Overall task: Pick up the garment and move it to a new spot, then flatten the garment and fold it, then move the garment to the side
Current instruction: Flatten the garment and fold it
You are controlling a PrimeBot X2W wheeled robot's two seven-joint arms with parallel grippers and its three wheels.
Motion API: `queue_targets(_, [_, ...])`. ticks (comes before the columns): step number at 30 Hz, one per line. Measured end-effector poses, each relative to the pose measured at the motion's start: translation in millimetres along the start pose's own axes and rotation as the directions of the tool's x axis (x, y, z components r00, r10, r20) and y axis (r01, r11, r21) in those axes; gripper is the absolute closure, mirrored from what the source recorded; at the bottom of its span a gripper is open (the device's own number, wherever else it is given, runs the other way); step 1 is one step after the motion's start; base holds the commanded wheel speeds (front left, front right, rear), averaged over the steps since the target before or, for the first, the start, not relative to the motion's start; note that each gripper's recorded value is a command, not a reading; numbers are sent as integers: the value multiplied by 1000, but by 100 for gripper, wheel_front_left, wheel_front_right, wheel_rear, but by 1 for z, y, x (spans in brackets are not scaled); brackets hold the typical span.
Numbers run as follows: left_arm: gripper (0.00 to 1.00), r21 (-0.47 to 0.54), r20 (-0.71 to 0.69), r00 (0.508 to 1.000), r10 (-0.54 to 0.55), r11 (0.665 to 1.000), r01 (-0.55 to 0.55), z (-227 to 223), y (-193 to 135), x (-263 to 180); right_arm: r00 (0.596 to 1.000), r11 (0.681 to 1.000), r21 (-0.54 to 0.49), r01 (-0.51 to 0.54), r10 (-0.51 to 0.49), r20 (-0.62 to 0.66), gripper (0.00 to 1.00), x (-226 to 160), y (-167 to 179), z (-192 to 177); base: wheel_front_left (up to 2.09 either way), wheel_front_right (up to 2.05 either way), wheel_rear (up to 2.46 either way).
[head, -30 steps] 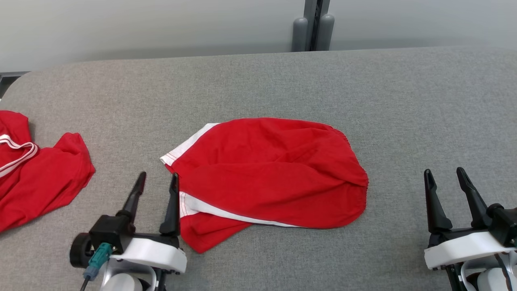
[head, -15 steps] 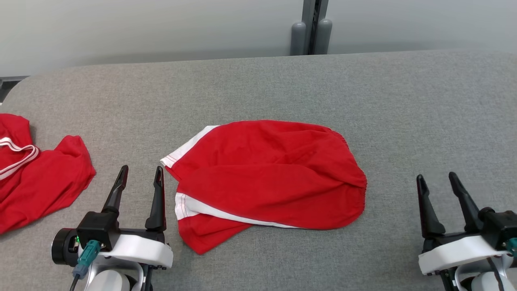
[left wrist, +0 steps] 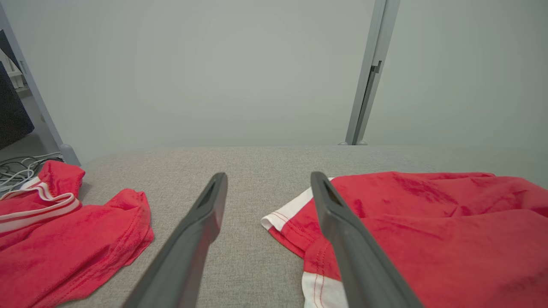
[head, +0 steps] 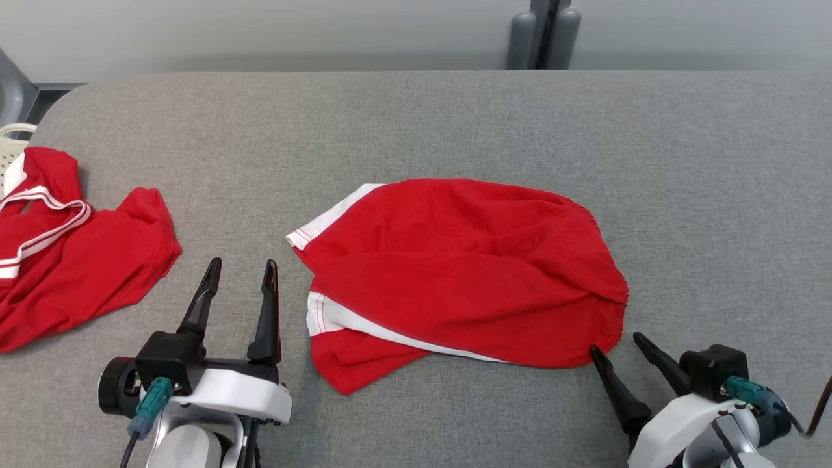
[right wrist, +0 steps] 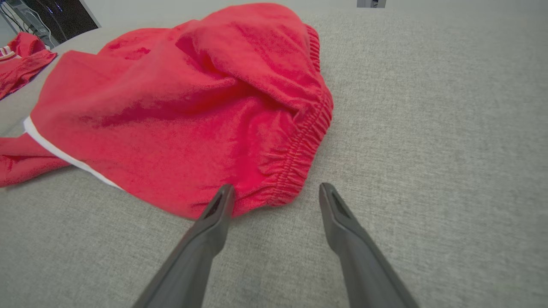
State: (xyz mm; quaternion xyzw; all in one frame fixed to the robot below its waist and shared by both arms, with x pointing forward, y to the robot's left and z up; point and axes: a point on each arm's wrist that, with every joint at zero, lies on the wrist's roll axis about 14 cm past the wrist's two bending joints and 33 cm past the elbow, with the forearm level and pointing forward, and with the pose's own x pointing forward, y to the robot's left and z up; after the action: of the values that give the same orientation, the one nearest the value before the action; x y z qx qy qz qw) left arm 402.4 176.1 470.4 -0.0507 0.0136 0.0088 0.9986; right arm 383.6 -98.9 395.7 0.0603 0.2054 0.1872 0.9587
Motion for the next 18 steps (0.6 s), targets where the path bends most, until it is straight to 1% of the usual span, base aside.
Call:
queue_targets(3, [0, -4, 0, 1000, 4, 1000, -4, 0, 1, 2, 1000, 1000, 7, -11, 11, -23, 0, 5, 0, -3, 0, 0, 0])
queue_targets(4, [0, -5, -1, 1000, 6, 1000, -6, -1, 1, 2, 1000, 1000, 9, -14, 14, -26, 5, 6, 0, -4, 0, 0, 0])
queue_targets(5, [0, -4, -3, 1000, 7, 1000, -7, -2, 1, 3, 999, 1000, 11, -17, 17, -27, 54, 7, 1, -4, 0, 0, 0])
queue_targets(6, [0, -4, -5, 1000, 7, 1000, -7, -2, 2, 3, 999, 1000, 17, -20, 20, -28, 83, 9, 1, -3, 0, 0, 0])
queue_targets(7, [0, -5, -6, 1000, 5, 1000, -5, -3, 1, 3, 999, 1000, 21, -23, 24, -30, 100, 10, 2, -3, 0, 0, 0])
queue_targets(12, [0, -1, -10, 1000, 1, 1000, -1, -4, 0, 5, 999, 999, 30, -31, 31, -6, 100, 14, 2, 2, 0, 0, 0])
queue_targets(18, [0, 1, -10, 1000, -8, 1000, 8, -6, -4, 8, 997, 999, 31, -17, 14, 75, 100, 12, -5, 21, 0, 0, 0])
